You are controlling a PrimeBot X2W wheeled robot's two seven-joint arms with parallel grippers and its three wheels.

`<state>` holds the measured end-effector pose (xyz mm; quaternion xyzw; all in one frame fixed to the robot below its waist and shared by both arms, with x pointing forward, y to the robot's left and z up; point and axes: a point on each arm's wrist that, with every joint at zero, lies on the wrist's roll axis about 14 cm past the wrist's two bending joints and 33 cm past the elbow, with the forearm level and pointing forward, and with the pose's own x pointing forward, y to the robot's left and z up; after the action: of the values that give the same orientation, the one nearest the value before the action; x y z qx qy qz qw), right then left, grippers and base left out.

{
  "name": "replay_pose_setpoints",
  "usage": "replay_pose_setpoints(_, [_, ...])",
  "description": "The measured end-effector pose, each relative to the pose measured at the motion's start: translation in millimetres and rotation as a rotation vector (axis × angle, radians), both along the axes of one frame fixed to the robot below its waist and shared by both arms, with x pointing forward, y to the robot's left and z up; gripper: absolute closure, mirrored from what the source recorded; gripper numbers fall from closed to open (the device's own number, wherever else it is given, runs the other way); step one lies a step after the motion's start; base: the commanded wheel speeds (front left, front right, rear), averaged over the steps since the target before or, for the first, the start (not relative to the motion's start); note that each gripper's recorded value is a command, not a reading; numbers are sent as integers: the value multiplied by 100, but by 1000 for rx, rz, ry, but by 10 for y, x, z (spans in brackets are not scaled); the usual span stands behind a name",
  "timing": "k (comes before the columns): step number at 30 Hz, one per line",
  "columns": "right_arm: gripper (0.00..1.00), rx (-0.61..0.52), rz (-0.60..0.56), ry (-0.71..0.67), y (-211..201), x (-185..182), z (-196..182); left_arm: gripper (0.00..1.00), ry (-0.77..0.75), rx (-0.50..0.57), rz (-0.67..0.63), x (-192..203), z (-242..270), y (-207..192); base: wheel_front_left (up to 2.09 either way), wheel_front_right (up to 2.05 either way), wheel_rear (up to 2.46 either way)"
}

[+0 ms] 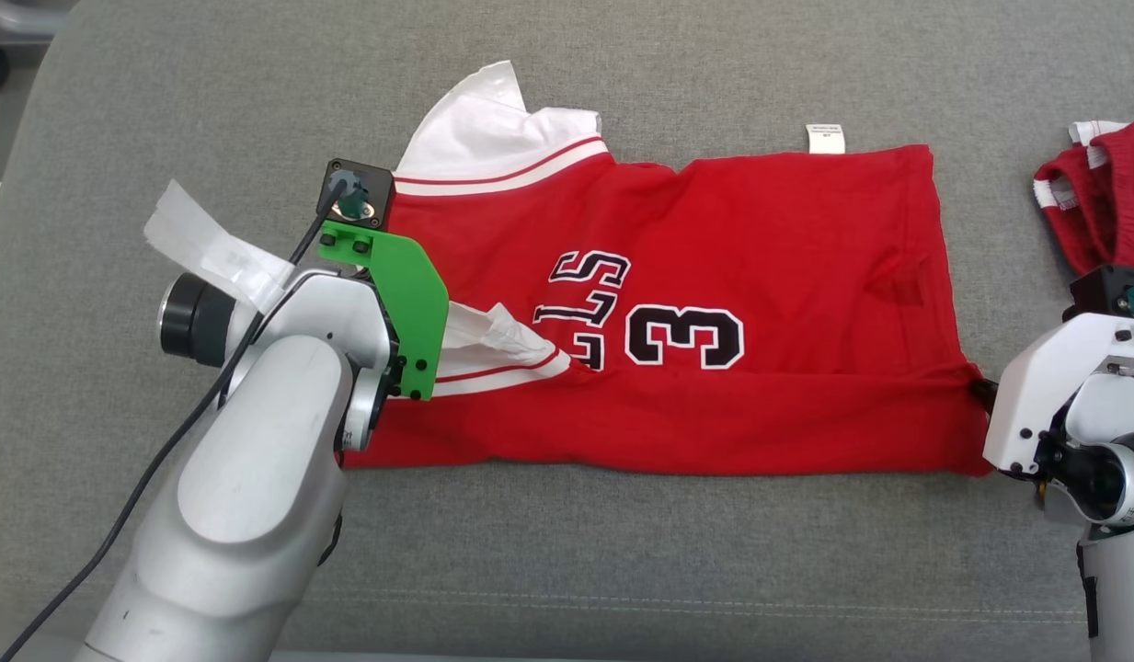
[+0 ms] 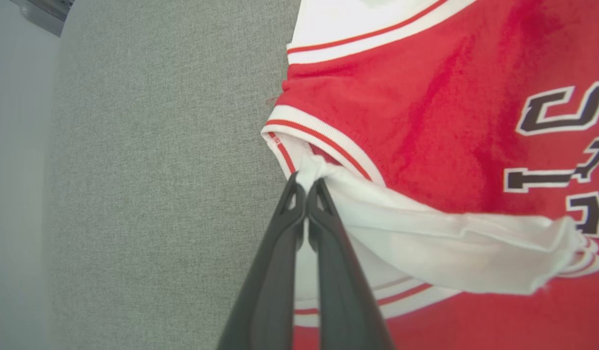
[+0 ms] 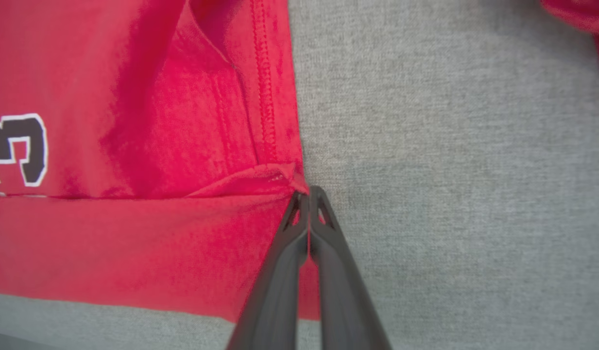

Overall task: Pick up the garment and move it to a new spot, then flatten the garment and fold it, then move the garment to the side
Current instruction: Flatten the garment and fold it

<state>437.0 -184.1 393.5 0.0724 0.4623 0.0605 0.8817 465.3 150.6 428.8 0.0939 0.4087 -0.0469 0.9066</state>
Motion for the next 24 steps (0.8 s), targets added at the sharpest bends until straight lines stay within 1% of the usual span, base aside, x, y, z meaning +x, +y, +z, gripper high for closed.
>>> replay_pose_setpoints(1, [22, 1, 1, -2, 7, -2, -1, 100, -3, -1, -1, 12, -4, -6, 0, 0, 0])
replay_pose_setpoints(2, [13, 3, 2, 1, 16, -9, -9, 100, -5, -1, -2, 22, -8, -13, 0, 0, 0])
replay_pose_setpoints(3, [0, 8, 3, 4, 28, -15, -17, 34, -15, -2, -2, 41, -1, -16, 0, 0, 0])
replay_pose_setpoints(4, [0, 14, 4, 4, 42, -17, -23, 0, -38, -4, -4, 78, 26, -22, 0, 0, 0])
replay_pose_setpoints(6, [0, 23, -12, -30, 37, 32, 10, 0, -68, -1, 5, 137, 65, -9, 0, 0, 0])
replay_pose_setpoints(12, [0, 26, -19, -129, 46, 172, 159, 0, -81, -4, 35, 115, 62, 90, 0, 0, 0])
replay_pose_setpoints(18, [0, 26, -10, -187, 64, 147, 280, 0, -123, -39, 56, -26, 108, 140, 0, 0, 0])
replay_pose_setpoints(24, [0, 23, -9, -249, 78, 15, 384, 0, -118, -49, 68, -336, 33, 188, 0, 0, 0])
